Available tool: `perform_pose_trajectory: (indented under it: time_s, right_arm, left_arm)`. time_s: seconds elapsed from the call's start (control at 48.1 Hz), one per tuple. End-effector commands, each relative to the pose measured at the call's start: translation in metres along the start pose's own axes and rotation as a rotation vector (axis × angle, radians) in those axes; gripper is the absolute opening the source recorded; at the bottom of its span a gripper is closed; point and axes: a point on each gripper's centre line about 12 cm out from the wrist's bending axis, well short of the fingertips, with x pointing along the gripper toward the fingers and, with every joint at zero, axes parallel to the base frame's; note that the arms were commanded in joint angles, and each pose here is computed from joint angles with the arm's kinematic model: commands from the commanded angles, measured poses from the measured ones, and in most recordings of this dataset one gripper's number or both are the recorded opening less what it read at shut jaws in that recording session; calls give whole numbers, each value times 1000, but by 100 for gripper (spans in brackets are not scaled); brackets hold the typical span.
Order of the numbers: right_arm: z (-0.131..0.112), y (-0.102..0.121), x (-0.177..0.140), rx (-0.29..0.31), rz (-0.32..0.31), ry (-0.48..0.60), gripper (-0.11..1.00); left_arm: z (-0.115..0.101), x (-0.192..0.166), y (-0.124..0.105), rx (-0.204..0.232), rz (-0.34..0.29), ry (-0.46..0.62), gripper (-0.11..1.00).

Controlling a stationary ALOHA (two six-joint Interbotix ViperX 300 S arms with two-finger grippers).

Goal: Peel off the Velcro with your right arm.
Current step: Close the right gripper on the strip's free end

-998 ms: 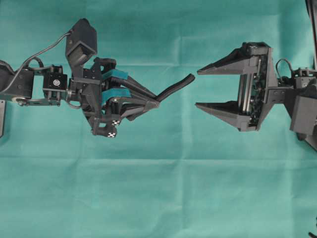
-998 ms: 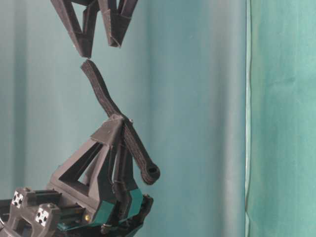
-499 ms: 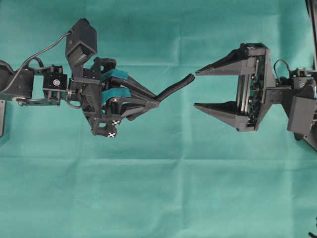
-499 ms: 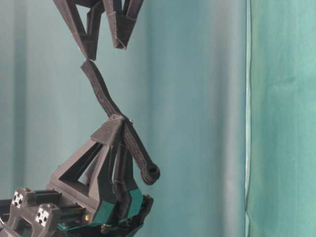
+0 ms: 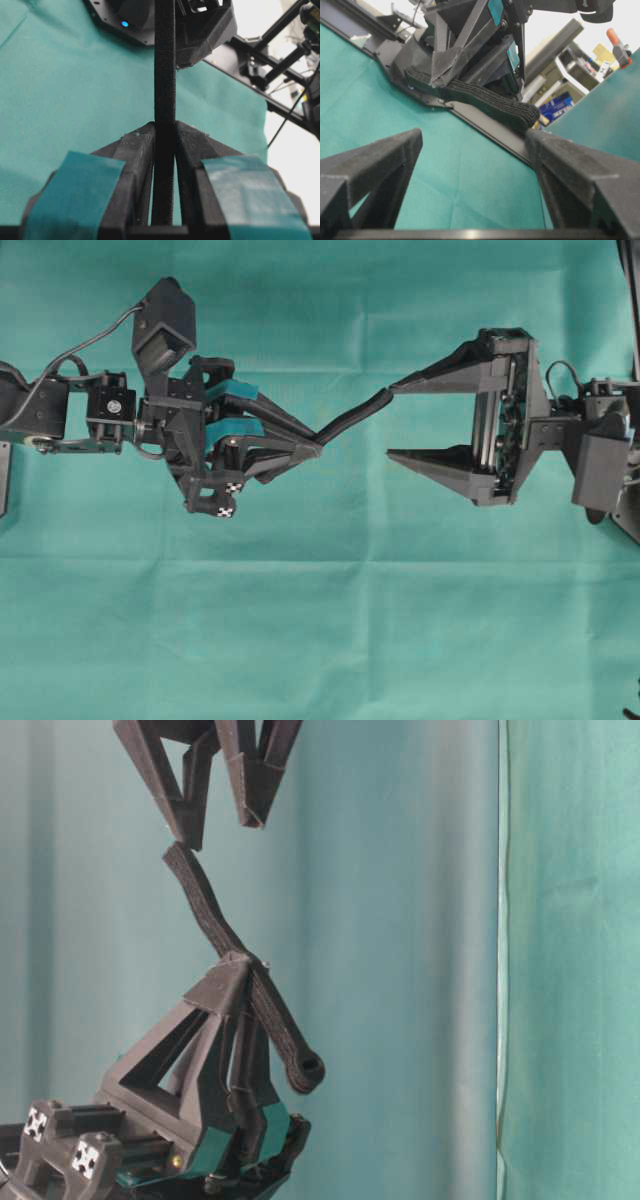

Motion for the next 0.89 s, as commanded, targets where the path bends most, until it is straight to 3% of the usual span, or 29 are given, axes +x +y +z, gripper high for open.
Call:
perform_pose_trajectory:
  time_s: [0.0,0.707,0.79,0.874]
  right_arm:
    - [9,-3,2,0,-11,-39,74]
    - [9,2,3,2,2,-46,72]
    - [7,3,4,3,4,-42,64]
    - [6,3,4,3,5,-39,48]
  left_arm:
    - [11,-3,-6,-2,-19,-37,10]
    - [9,-3,-4,-2,-16,-32,10]
    - [9,-3,-4,-2,-16,-32,10]
    - [9,-3,-4,-2,-14,-31,10]
